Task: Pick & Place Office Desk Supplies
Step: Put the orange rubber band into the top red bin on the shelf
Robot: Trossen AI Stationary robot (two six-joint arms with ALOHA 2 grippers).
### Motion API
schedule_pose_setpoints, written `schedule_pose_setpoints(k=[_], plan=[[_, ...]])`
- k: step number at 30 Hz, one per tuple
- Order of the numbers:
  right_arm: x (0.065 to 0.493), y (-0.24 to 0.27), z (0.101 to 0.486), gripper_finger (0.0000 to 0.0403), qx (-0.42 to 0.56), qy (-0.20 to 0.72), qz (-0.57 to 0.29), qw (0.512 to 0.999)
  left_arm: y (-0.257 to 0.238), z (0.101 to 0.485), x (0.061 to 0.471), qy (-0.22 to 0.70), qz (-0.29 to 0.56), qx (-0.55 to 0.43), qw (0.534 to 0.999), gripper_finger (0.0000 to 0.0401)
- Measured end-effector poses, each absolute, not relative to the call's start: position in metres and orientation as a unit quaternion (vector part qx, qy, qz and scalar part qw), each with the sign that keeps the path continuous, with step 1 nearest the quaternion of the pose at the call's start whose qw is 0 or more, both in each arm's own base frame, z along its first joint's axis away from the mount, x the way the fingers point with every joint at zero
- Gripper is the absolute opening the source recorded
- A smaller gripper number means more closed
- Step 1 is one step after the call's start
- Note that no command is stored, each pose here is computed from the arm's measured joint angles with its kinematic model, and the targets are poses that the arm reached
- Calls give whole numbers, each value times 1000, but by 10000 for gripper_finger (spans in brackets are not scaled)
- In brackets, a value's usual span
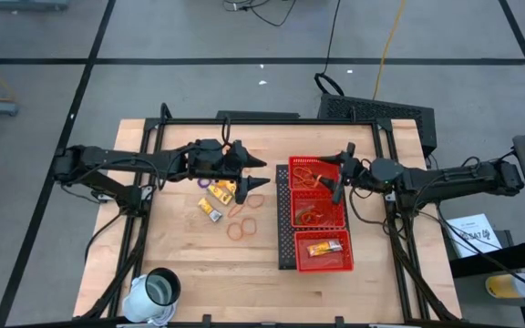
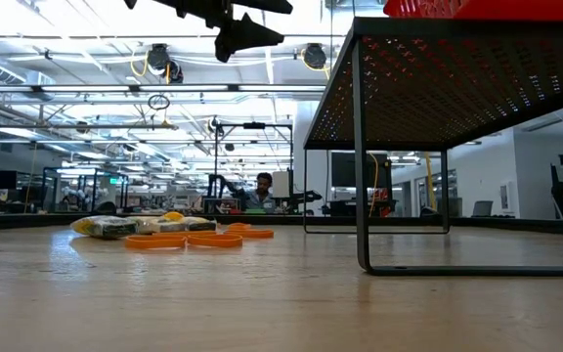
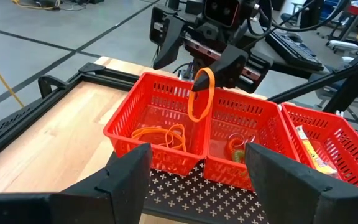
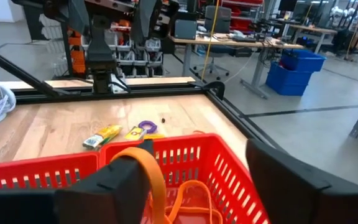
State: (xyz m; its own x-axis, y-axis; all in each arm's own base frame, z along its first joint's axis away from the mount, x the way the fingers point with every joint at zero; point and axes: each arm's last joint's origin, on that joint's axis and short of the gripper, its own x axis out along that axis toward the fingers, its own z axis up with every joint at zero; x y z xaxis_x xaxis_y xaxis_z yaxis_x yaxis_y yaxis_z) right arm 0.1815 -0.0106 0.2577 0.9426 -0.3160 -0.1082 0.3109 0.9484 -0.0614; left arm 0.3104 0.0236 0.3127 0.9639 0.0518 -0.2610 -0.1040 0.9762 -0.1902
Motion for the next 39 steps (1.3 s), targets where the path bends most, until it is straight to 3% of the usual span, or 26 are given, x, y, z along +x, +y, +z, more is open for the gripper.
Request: schedule_pose_setpoints(k=[7,22,39], plan=[[181,-11,258,285,-16,67,-160,985,24,313,310,129,40,-101,986,269],[178,-22,282,274,21,240,-198,950,24,313,310,129,40,-103,986,269],[180,-27,306,270,74,258,-202,942,25,312,310,127,58,-96,985,269]])
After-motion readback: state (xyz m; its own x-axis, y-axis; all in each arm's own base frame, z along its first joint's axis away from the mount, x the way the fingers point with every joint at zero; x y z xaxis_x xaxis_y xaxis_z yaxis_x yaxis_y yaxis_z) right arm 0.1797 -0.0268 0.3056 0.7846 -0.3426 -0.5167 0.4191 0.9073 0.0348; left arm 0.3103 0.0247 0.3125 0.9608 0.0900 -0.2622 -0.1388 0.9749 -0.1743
